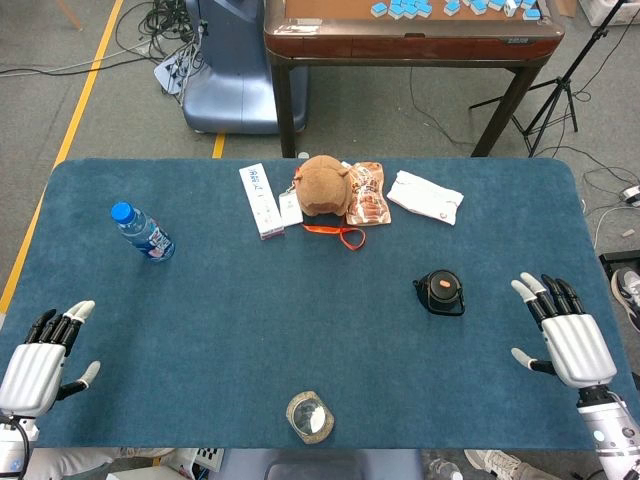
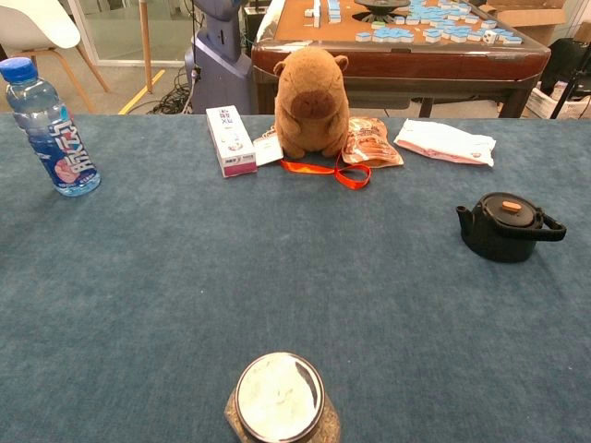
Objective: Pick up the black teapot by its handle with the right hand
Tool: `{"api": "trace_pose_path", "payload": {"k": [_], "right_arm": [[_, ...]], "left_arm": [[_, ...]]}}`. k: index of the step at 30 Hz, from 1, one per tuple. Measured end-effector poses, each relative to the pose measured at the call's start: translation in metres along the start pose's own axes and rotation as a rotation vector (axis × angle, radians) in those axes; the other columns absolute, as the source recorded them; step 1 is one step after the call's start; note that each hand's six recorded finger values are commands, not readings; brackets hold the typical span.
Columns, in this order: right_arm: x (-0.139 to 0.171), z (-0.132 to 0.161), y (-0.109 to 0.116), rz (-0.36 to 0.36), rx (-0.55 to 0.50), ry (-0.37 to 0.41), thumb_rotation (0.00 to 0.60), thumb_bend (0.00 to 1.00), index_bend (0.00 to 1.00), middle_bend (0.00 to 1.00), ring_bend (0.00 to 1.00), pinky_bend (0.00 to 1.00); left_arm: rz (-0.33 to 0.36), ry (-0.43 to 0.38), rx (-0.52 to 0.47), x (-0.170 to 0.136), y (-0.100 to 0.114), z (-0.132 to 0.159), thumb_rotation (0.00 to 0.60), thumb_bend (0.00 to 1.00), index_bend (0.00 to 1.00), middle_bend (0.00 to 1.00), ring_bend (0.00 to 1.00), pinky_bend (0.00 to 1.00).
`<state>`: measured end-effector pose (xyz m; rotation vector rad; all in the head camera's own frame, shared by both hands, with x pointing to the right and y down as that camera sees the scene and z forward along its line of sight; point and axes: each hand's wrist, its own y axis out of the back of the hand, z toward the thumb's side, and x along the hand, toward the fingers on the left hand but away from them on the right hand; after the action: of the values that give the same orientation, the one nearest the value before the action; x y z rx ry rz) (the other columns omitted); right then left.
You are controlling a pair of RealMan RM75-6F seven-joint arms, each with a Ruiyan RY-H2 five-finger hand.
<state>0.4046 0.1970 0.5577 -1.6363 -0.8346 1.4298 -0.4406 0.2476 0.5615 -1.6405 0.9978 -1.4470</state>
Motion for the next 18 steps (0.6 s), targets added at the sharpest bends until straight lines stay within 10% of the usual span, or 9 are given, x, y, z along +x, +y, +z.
{"api": "trace_pose_path", "payload": {"k": [11,18], "right_arm": [[0.001,-0.001,0.008,-0.038,-0.016,0.007,0.6,0.15,0.0,0.14,0.0,0.0],[-0.003,-0.002,0.013,-0.037,0.001,0.014,0.6,0.15,0.0,0.2,0.1,0.26]], "left_arm": [[0.014,-0.008,-0.007,-0.001,0.0,0.001,0.6,0.27,0.09,0.11,0.16,0.11],[0.009,-0.018,-0.005,0.0,0.0,0.002,0.6,0.27,0.09,0.11,0.16,0.12]]}}
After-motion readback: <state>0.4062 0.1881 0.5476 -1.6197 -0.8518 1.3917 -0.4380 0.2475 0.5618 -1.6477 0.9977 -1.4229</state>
